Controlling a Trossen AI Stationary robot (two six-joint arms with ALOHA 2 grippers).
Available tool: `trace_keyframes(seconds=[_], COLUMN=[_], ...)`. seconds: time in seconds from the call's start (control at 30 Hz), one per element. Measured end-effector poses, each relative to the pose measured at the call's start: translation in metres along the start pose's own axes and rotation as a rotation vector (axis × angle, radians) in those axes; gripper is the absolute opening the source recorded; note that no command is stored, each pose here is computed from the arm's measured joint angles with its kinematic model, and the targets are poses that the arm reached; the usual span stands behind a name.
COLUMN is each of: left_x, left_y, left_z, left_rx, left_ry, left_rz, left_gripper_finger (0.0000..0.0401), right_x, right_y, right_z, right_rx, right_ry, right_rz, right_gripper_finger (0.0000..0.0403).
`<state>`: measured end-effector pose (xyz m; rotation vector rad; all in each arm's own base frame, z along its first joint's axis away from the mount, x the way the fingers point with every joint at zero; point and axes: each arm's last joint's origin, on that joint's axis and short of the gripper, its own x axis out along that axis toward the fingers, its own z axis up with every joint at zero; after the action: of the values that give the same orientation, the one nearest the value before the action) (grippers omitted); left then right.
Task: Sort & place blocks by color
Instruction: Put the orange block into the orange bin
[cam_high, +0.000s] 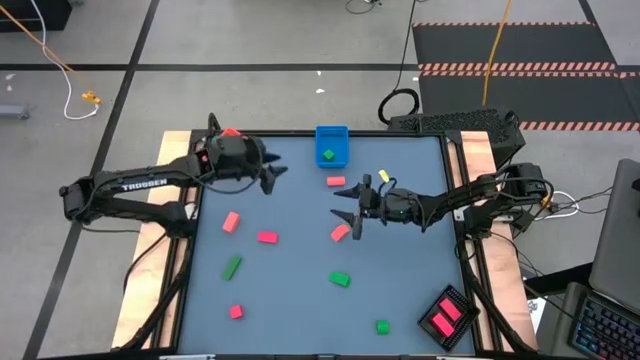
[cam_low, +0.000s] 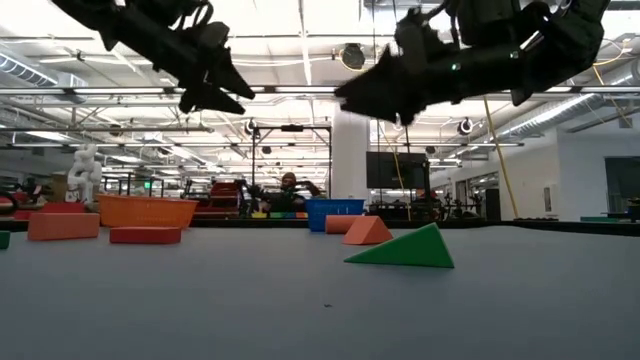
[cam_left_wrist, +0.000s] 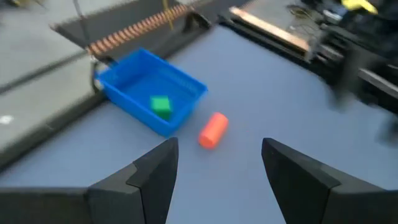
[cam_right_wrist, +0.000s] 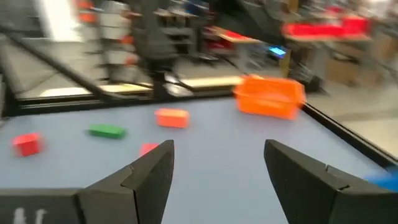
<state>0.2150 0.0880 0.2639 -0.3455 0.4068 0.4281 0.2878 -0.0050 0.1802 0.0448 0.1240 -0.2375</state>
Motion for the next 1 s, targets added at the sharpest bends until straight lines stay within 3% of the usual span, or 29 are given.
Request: trace_keyframes(seconds=[0.1, 0.27, 0.43, 0.53, 0.67, 1.0], left_x=[0.007, 0.022, 0.036, 0.041, 0.048, 0.064], left_y=[-0.012, -0.031, -0.05, -0.059, -0.071, -0.082], left_z=[-0.009, -0.022, -0.038, -0.048, -0.053, -0.064], left_rx=[0.007, 0.113, 0.184, 0.211, 0.213, 0.232], left_ry=[0.055, 0.109, 0.18, 0.215, 0.194, 0.184], left_rz=[-0.023, -0.084, -0.147, -0.175, -0.215, -0.248], left_gripper_finger=[0.0232, 0.0232, 0.0232, 0.0232, 0.0232, 0.0232], right_x=[-0.001, -0.003, -0.006, -0.009, -0.011, -0.001], right_y=[-0.004, -0.006, 0.005, 0.016, 0.022, 0.012], right_z=[-0.01, -0.025, -0.032, -0.034, -0.034, -0.026], right_rx=[0.031, -0.027, -0.042, -0.171, -0.316, -0.303], right_ry=[0.087, 0.263, 0.355, 0.362, 0.347, 0.491], right_rz=[-0.127, -0.137, 0.078, 0.19, 0.233, 0.322], right_gripper_finger=[0.0242, 0.0242, 0.0242, 0.0242, 0.0242, 0.0231])
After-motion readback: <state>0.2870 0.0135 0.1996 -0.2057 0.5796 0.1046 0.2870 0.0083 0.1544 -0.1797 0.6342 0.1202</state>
